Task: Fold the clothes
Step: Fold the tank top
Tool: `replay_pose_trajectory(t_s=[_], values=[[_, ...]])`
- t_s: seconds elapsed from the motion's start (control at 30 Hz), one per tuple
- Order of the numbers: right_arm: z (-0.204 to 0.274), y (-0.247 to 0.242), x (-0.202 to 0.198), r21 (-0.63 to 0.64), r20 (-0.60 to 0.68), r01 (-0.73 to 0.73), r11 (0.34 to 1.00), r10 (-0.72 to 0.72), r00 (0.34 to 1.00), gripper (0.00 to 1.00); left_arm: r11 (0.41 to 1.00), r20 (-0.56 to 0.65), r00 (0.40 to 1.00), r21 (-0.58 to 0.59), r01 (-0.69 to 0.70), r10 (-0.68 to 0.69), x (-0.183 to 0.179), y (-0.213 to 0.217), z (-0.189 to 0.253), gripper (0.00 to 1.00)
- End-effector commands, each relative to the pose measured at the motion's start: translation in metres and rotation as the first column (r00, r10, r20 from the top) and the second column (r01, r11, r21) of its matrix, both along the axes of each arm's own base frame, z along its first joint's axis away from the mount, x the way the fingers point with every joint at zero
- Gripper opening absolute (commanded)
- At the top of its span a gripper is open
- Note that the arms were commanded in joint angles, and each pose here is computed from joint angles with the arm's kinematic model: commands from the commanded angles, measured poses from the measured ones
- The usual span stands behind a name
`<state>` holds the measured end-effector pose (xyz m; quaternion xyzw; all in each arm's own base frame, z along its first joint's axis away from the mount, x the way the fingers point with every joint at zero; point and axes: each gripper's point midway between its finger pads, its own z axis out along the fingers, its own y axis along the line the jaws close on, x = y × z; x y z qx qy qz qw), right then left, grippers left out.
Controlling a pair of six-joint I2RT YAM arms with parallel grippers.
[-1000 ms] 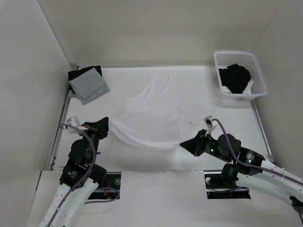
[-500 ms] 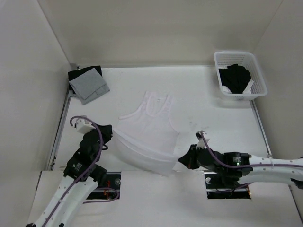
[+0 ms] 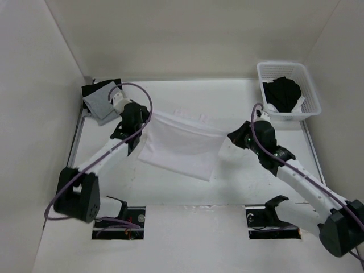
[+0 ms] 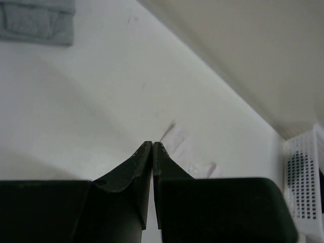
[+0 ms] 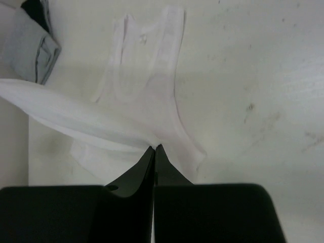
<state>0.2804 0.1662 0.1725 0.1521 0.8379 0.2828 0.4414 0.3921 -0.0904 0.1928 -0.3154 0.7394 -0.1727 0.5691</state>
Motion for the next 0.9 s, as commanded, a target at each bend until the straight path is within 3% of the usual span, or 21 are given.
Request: replay_pose_trajectory(t_s=[0.0,0.1,0.17,0.23,0.3,0.37,0.57,0.6,0.7,0.73,0.8,0.87], values=[[0.040,0.012,0.044,0.043,0.141,-0.084,0.996,0.078,0.987,0.00,0.999,0.156,0.987,-0.038,0.032,-0.025,0.066,-0.013,0.038,0.04],[0.029,0.002,0.088,0.031,0.111,-0.035,0.999,0.032,0.993,0.01,0.999,0.104,0.993,-0.019,0.049,-0.046,0.117,-0.022,0.014,0.05],[0.013,-0.004,0.119,0.016,0.074,-0.002,1.000,0.001,0.997,0.05,0.999,0.038,0.998,0.007,0.045,-0.046,0.146,-0.024,-0.014,0.11],[-0.004,-0.006,0.146,0.008,0.044,0.027,1.000,-0.027,0.999,0.18,0.998,-0.016,0.998,0.010,0.068,-0.067,0.161,-0.029,-0.034,0.23],[-0.017,-0.010,0.165,0.012,0.021,0.079,0.997,-0.079,0.997,0.38,0.999,-0.034,0.998,0.003,0.049,-0.049,0.160,-0.023,-0.043,0.40],[-0.022,-0.006,0.163,0.014,0.017,0.077,0.997,-0.077,0.997,0.49,0.999,-0.016,0.999,-0.011,0.037,-0.038,0.141,-0.016,-0.037,0.47],[-0.040,0.039,0.073,-0.022,0.043,-0.020,1.000,0.021,0.999,0.58,1.000,0.007,1.000,0.024,-0.014,0.014,0.026,0.009,-0.045,0.47],[-0.045,0.045,0.054,-0.020,0.039,-0.039,0.999,0.040,0.998,0.54,0.999,-0.009,1.000,0.035,-0.024,0.024,0.005,0.013,-0.055,0.47],[-0.069,0.067,-0.004,0.007,-0.026,-0.137,0.991,0.137,0.990,0.19,0.996,-0.078,0.997,0.085,-0.015,0.022,-0.048,0.023,-0.085,0.48],[-0.078,0.072,-0.023,0.012,-0.054,-0.167,0.986,0.167,0.984,0.15,0.995,-0.107,0.994,0.094,-0.016,0.026,-0.060,0.029,-0.095,0.49],[-0.095,0.078,-0.053,0.032,-0.104,-0.194,0.981,0.196,0.975,0.19,0.996,-0.164,0.986,0.090,-0.019,0.034,-0.080,0.039,-0.109,0.49],[-0.104,0.077,-0.071,0.044,-0.127,-0.181,0.982,0.186,0.974,0.36,0.997,-0.201,0.979,0.074,-0.006,0.021,-0.089,0.043,-0.119,0.49]])
